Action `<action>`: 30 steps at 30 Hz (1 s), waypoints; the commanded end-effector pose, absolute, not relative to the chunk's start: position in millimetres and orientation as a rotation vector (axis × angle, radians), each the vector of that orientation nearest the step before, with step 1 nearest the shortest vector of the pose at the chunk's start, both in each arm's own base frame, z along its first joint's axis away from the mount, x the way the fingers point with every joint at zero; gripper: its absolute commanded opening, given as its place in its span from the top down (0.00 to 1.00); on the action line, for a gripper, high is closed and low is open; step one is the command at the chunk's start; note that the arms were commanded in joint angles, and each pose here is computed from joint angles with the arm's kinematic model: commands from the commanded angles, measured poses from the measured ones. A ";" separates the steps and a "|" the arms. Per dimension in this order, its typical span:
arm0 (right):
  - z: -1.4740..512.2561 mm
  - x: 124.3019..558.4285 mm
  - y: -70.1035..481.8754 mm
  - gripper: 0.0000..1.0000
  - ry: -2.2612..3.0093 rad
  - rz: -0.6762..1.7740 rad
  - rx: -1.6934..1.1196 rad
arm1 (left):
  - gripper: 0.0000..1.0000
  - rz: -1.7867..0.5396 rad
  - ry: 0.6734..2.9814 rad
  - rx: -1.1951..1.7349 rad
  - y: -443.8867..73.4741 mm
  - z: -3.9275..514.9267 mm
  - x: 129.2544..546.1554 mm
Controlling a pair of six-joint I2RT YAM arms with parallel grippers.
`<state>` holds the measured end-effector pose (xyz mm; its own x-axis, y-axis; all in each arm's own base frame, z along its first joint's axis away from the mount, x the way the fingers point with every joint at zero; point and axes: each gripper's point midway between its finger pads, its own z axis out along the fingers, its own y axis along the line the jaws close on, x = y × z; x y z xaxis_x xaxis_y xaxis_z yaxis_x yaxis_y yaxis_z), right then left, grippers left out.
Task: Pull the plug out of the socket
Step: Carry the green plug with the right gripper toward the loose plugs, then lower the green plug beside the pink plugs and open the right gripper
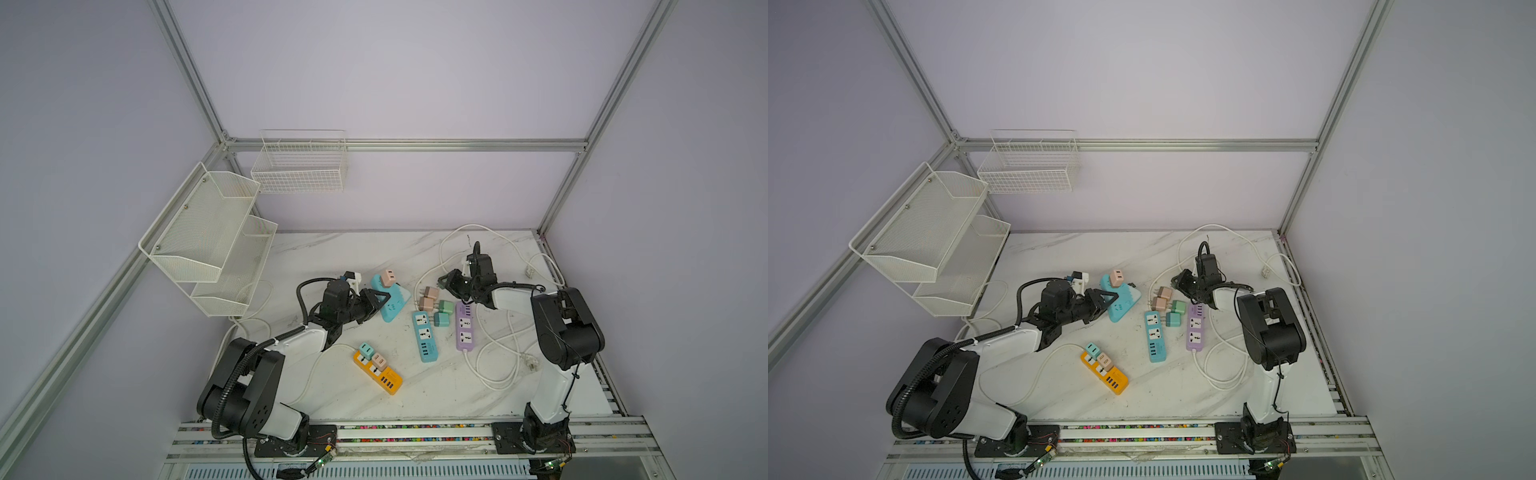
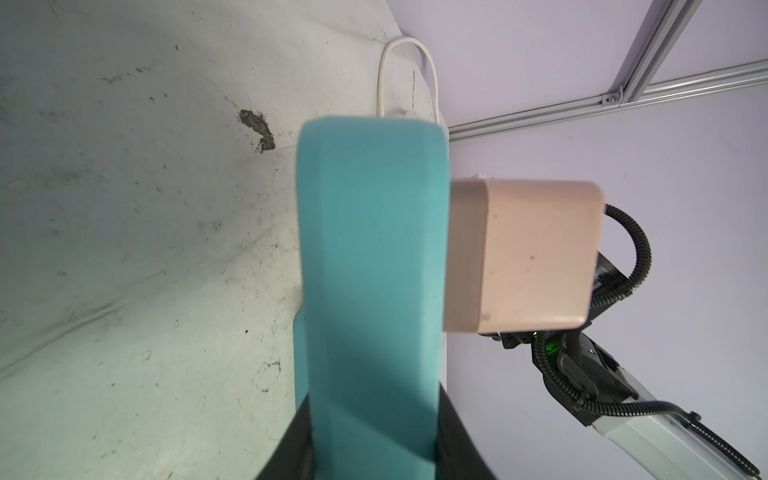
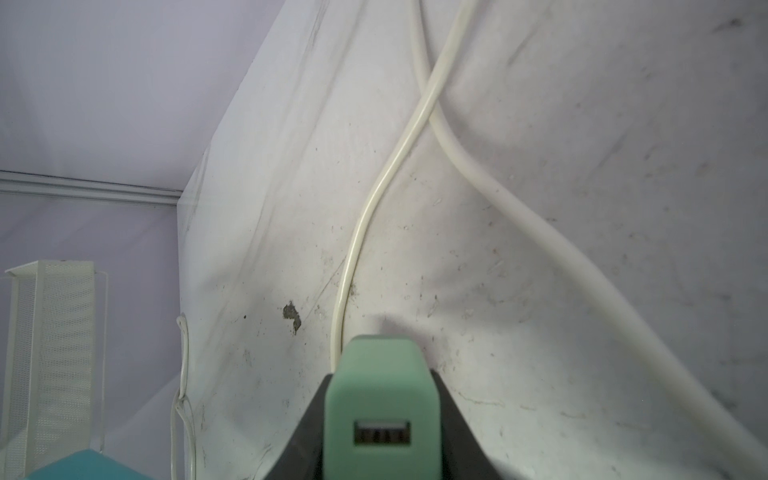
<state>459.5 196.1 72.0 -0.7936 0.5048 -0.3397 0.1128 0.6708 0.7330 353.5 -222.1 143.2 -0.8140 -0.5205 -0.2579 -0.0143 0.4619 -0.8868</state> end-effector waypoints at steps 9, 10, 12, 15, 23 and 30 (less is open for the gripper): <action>69.5 493.8 201.0 0.63 2.293 1.001 0.459 | 1.00 -1.394 2.114 -0.295 -235.0 171.5 358.5; 68.8 495.1 201.1 0.62 2.293 0.996 0.454 | 1.00 -1.396 2.114 -0.293 -235.3 171.7 358.5; 67.1 496.0 200.4 0.61 2.294 0.983 0.452 | 1.00 -1.396 2.117 -0.294 -235.6 170.8 358.5; 62.7 495.5 199.0 0.60 2.305 0.972 0.465 | 1.00 -1.395 2.121 -0.295 -235.6 169.1 358.6; 69.5 489.2 187.4 0.50 2.340 0.872 0.451 | 1.00 -1.399 2.119 -0.273 -237.0 170.9 358.0; 82.9 478.2 176.8 0.42 2.373 0.760 0.378 | 1.00 -1.365 2.138 -0.227 -237.6 171.3 357.9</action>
